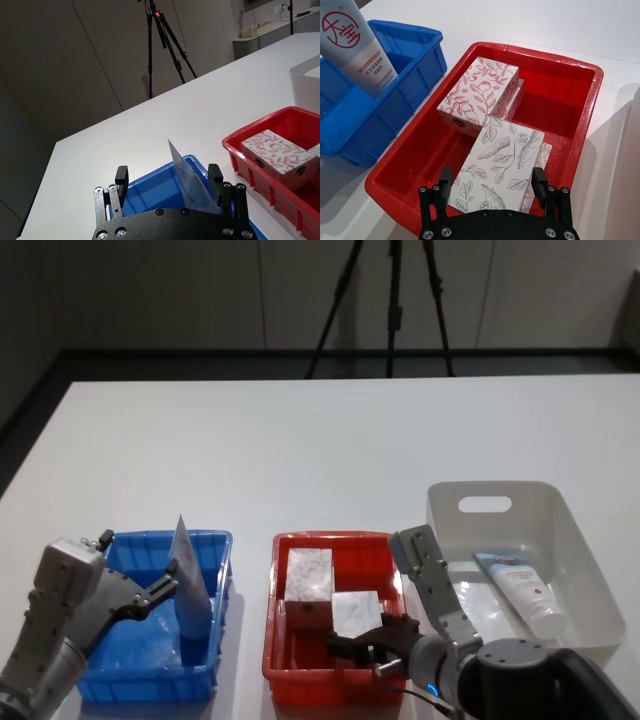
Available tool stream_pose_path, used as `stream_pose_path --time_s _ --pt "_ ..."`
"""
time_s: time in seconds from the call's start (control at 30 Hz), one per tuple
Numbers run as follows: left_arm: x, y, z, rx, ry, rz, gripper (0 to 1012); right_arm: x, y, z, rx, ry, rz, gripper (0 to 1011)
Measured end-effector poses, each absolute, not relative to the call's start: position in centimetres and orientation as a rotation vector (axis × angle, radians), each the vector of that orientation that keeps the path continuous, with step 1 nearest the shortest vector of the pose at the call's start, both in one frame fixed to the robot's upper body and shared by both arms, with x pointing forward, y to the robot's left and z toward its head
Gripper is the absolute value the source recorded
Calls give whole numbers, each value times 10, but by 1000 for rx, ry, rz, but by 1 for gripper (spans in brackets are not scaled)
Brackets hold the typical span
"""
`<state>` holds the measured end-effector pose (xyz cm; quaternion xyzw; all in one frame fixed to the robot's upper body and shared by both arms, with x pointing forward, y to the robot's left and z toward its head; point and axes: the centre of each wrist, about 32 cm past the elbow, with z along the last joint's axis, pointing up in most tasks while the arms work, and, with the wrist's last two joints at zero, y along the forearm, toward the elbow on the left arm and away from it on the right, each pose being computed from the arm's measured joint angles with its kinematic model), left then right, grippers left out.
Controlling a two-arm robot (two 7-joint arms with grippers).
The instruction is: Bimanual collaborative sorting of washing and personal care products
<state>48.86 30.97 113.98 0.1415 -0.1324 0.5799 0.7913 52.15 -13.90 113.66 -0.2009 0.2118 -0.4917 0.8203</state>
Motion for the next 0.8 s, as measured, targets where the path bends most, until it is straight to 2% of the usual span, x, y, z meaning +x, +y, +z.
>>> stream_pose_path --time_s 0.8 --pt "489 310 1140 304 -285 1248 1002 526 -135 1137 -443 441 -1045 1001"
